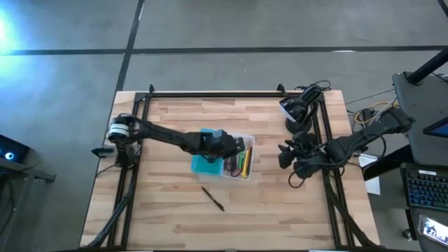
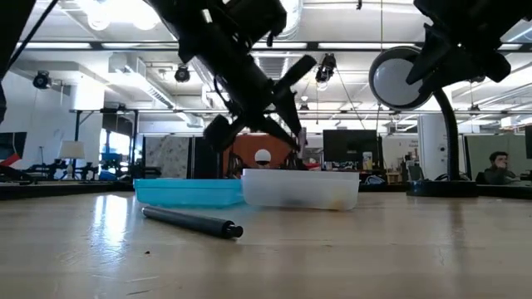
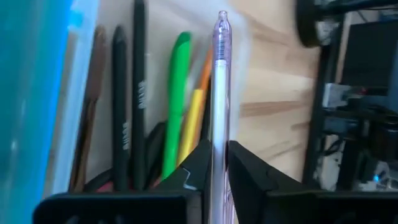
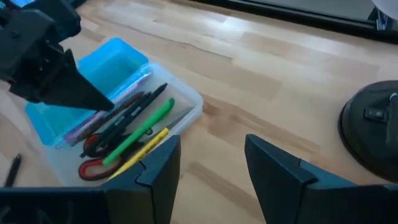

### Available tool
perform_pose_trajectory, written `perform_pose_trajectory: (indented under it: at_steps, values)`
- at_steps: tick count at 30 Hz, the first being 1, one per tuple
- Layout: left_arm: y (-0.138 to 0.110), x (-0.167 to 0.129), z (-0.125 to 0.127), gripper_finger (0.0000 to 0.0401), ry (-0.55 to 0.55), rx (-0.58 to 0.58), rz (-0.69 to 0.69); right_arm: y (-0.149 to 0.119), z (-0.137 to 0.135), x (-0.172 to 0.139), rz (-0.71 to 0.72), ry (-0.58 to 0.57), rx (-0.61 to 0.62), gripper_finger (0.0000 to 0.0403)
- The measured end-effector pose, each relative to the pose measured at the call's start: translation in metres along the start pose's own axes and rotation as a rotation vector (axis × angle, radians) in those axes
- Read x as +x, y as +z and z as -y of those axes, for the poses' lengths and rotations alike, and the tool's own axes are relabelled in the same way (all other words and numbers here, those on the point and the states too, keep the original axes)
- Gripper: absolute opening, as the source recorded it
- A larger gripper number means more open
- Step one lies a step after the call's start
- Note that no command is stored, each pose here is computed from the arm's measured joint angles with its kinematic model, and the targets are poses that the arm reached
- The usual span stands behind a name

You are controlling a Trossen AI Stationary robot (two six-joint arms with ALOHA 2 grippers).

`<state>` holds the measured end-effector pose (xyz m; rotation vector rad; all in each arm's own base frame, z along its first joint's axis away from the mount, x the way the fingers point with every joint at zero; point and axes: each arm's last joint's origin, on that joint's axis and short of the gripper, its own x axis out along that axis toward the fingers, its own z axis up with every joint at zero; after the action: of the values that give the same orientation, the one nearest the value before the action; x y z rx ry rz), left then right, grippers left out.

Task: Pick & place school supplies into a supply box
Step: Put the purple pen into the supply box, then put the black pen into the supply box

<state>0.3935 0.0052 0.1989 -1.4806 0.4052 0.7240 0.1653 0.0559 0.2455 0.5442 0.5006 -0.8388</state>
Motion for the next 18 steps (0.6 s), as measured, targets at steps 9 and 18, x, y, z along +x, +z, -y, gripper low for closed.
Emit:
perform_pose_trajectory:
  at_steps: [9, 18]
  values:
    - [-0.006, 0.009, -0.007, 0.0085, 0.029, 0.126, 0.009, -0.002, -0.001, 0.0, -0.004, 0.003, -0.061, 0.0171]
    - [-0.077, -0.056, 0.018, 0.0095, -0.193, 1.261, -0.456, -0.006, -0.005, -0.002, -0.038, 0.047, -0.298, 0.0171]
